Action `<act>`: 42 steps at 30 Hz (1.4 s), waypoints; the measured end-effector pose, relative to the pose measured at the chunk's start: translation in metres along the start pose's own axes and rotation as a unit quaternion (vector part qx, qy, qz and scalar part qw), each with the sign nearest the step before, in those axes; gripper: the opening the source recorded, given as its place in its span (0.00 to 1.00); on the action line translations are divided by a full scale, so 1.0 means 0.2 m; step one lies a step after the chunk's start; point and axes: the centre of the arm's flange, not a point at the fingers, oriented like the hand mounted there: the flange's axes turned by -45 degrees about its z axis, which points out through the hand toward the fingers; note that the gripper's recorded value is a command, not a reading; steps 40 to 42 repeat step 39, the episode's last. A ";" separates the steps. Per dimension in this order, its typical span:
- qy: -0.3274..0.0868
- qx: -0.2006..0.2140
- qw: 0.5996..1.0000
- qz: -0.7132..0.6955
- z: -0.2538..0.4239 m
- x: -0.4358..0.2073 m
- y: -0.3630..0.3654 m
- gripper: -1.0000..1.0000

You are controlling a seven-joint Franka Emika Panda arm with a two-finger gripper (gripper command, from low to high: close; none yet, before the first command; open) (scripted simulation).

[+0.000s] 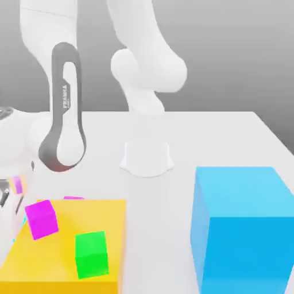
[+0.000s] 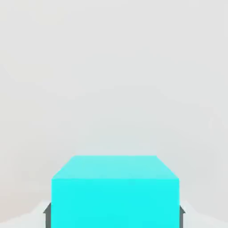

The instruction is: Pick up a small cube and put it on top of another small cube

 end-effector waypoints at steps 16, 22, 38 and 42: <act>0.034 -0.006 0.982 0.188 -0.62 -0.23 -0.04 0.00; 0.033 0.002 0.934 0.355 -0.70 -0.41 0.04 0.00; 0.001 0.000 0.848 0.530 -0.29 -0.56 0.21 1.00; 0.001 0.000 0.848 0.530 -0.29 -0.56 0.21 1.00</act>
